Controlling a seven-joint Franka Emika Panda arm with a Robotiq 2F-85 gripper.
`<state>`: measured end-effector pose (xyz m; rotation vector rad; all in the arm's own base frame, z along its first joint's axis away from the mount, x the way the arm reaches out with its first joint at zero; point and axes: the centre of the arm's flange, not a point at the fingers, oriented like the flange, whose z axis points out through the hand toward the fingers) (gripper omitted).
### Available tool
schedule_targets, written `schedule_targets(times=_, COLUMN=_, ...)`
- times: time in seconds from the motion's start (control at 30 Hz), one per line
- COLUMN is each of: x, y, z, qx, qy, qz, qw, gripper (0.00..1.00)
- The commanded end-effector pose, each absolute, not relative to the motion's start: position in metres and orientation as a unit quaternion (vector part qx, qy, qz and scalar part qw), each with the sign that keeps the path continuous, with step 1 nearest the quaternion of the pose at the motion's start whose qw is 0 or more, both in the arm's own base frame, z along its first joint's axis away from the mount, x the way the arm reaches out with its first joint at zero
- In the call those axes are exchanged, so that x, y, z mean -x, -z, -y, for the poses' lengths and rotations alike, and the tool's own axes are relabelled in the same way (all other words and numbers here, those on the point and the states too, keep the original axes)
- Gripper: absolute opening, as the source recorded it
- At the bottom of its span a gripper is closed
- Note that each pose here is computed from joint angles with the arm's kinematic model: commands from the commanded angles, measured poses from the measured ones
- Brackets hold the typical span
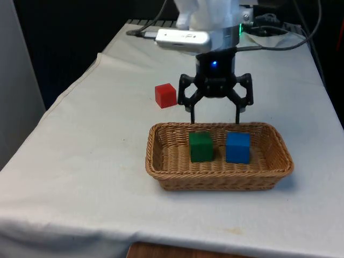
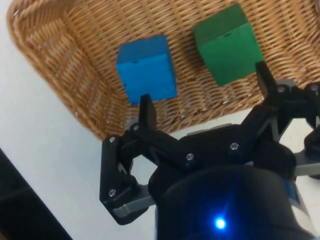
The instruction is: Pick up exactly two blocks and place them into the basket.
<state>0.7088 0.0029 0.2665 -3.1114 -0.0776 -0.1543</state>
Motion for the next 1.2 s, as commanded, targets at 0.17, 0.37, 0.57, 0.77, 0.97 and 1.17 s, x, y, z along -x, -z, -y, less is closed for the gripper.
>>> schedule_targets(times=0.17, x=-0.701, y=-0.277, z=-0.021, qx=0.998, qy=0.049, qz=0.028, qw=0.005, gripper=1.0)
schedule_targets(times=0.37, x=-0.695, y=-0.281, z=-0.031, qx=0.999, qy=0.044, qz=0.031, qw=0.005, gripper=1.0)
schedule_targets(times=0.57, x=-0.679, y=-0.289, z=-0.044, qx=0.999, qy=0.043, qz=0.032, qw=0.002, gripper=1.0)
schedule_targets(times=0.77, x=-0.668, y=-0.29, z=-0.053, qx=0.999, qy=0.04, qz=0.034, qw=0.006, gripper=1.0)
schedule_targets(times=0.97, x=-0.66, y=-0.289, z=-0.062, qx=0.999, qy=0.033, qz=0.038, qw=0.01, gripper=1.0)
schedule_targets(times=1.17, x=-0.64, y=-0.289, z=-0.071, qx=0.999, qy=0.033, qz=0.039, qw=0.013, gripper=1.0)
